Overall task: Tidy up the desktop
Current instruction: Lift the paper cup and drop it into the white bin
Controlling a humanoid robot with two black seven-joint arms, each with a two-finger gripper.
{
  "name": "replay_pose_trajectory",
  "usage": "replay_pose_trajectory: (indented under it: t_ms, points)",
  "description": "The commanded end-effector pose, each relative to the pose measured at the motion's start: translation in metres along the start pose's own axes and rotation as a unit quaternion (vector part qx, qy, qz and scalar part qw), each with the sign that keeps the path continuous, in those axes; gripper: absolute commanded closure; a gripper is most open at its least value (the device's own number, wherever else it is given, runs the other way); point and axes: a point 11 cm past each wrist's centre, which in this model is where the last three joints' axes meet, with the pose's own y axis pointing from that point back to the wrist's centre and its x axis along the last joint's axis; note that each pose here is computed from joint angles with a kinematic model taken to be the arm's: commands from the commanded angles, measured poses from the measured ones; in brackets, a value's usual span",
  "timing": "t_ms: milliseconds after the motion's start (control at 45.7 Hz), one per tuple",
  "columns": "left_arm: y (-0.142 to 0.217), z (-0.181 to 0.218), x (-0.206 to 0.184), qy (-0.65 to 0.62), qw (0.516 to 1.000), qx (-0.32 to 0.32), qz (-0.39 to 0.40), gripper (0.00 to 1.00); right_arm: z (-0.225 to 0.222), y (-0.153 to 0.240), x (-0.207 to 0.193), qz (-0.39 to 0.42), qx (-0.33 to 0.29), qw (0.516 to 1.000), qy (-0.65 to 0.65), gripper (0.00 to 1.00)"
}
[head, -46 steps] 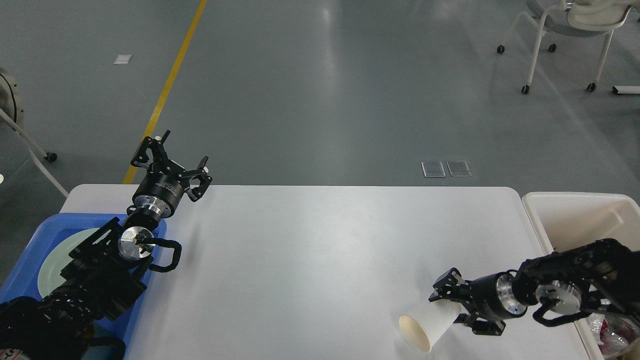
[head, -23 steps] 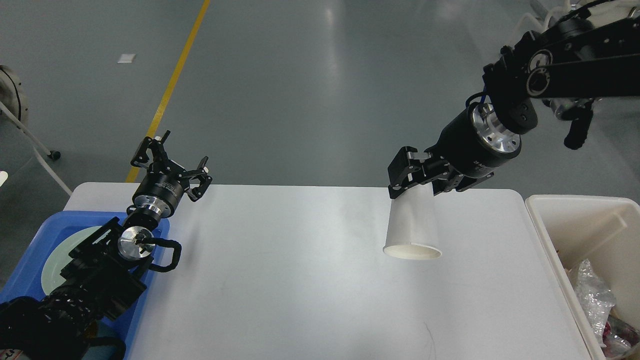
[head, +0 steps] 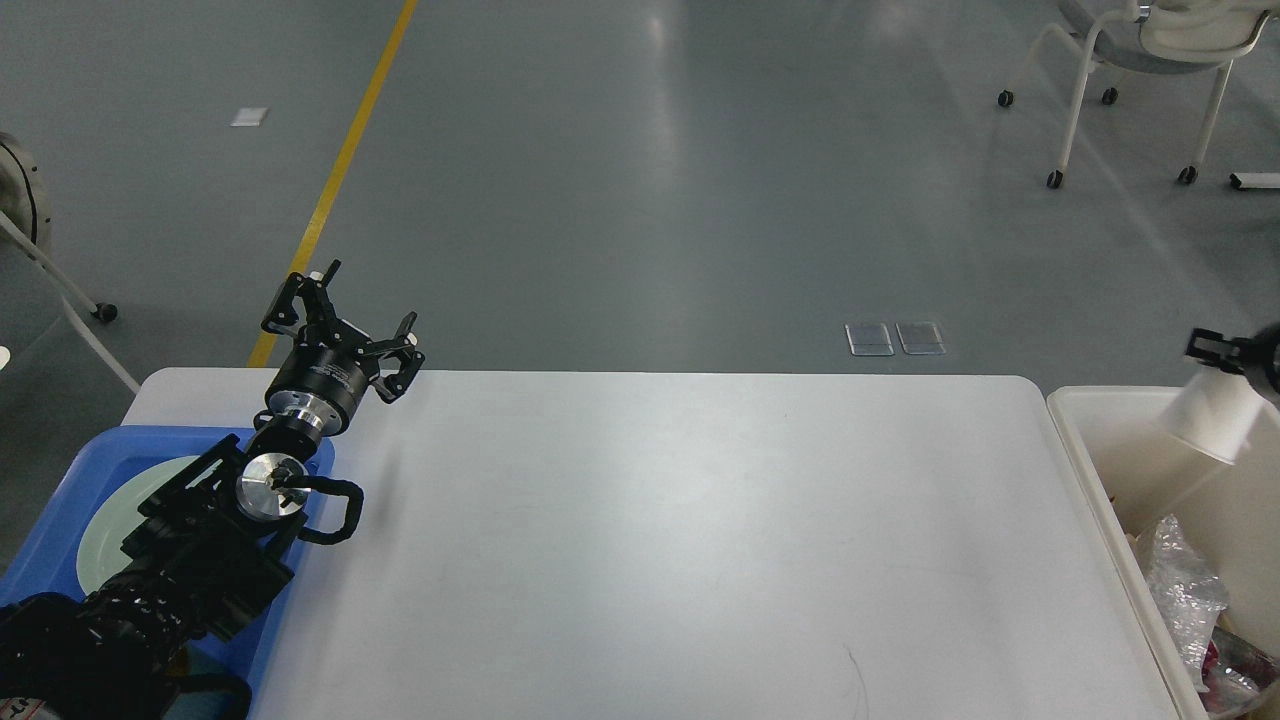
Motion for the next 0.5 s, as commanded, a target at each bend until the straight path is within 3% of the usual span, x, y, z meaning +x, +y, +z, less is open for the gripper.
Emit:
replay_pose_trajectory:
  t_ms: [0, 44, 66, 241, 350, 481]
  points:
    - [0.0, 0.0, 0.001, 0.0, 1.0, 0.0, 0.001, 0.02, 0.064, -0.015, -0.082, 0.013, -0.049, 0.998, -0.036, 0.0]
    - [0.0, 0.0, 0.001, 0.0, 1.0, 0.0, 0.001, 0.02, 0.068, -0.016, -0.093, 0.013, -0.05, 0.998, -0.047, 0.04]
    - [0.0, 0.0, 0.001, -0.001, 1.0, 0.001, 0.001, 0.02, 0.069, -0.016, -0.096, 0.016, -0.051, 0.997, -0.052, 0.0]
    - [0.0, 0.0, 0.001, 0.0, 1.0, 0.0, 0.001, 0.02, 0.072, -0.018, -0.117, 0.02, -0.054, 0.995, -0.079, 0.0]
    - [0.0, 0.0, 0.001, -0.001, 1.0, 0.001, 0.001, 0.02, 0.064, -0.017, -0.096, 0.041, -0.043, 0.993, -0.104, 0.0]
    - [0.0, 0.0, 0.001, -0.001, 1.0, 0.001, 0.001, 0.02, 0.017, -0.009, -0.02, 0.092, 0.009, 0.986, -0.139, 0.0]
